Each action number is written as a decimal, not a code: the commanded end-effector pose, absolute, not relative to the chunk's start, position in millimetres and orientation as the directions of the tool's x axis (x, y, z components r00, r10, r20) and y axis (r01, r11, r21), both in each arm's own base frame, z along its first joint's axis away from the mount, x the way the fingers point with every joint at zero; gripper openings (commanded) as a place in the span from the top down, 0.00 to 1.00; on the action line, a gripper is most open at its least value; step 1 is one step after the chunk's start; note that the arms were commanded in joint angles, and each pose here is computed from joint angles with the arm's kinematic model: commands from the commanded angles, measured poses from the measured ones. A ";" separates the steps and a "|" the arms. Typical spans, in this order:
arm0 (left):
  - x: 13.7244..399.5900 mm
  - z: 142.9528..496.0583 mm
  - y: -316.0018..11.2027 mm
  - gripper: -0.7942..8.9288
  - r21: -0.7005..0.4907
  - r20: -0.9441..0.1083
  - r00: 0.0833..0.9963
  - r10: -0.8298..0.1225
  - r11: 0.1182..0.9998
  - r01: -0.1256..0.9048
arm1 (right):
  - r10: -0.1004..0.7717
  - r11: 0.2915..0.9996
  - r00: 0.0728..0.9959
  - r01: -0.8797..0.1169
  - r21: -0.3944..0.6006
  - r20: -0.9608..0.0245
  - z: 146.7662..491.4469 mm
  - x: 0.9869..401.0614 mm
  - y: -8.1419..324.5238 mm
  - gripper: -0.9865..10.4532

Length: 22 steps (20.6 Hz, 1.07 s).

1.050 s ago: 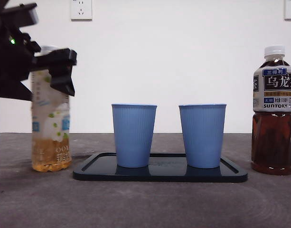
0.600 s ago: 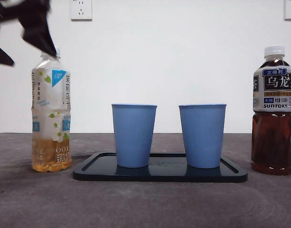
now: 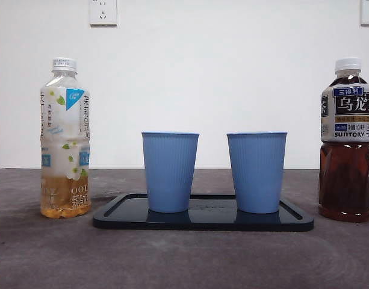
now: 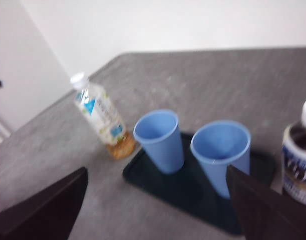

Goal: Pour the drink into the cup

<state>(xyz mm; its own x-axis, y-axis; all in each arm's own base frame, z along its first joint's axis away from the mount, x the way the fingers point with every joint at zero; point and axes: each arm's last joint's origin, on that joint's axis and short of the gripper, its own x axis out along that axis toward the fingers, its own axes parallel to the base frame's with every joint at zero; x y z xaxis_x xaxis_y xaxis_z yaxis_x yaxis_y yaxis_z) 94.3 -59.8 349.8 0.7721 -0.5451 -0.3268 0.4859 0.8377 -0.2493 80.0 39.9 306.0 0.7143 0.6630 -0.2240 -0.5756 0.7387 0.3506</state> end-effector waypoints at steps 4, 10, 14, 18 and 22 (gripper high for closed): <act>67.0 366.3 -48.1 0.47 -0.237 -0.301 0.697 -0.651 0.759 0.606 | 0.677 0.733 0.686 -0.595 0.329 -0.267 320.8 67.7 36.5 0.53; 50.7 365.4 -39.0 0.47 -0.245 -0.287 0.679 -0.676 0.737 0.630 | 0.664 0.747 0.667 -0.605 0.274 -0.338 340.1 45.9 28.6 0.53; 46.8 364.3 -36.5 0.47 -0.245 -0.290 0.678 -0.675 0.738 0.629 | 0.663 0.747 0.647 -0.605 0.274 -0.377 345.6 35.7 25.2 0.53; 46.4 364.2 -36.3 0.47 -0.244 -0.290 0.678 -0.675 0.737 0.630 | 0.665 0.745 0.652 -0.610 0.269 -0.363 349.7 33.7 24.5 0.53; 46.3 363.6 -36.2 0.70 -0.234 -0.296 0.677 -0.674 0.738 0.633 | 0.665 0.745 0.650 -0.607 0.276 -0.366 349.4 33.6 24.5 0.59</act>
<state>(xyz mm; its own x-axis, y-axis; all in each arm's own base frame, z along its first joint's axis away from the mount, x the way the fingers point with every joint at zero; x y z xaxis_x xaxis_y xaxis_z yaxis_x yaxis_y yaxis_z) 49.0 -37.3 357.0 0.6758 -0.6629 -0.3223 0.6143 0.7481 -0.2509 35.0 24.7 344.3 0.6481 0.6573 -0.3846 -0.5918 0.7526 0.2889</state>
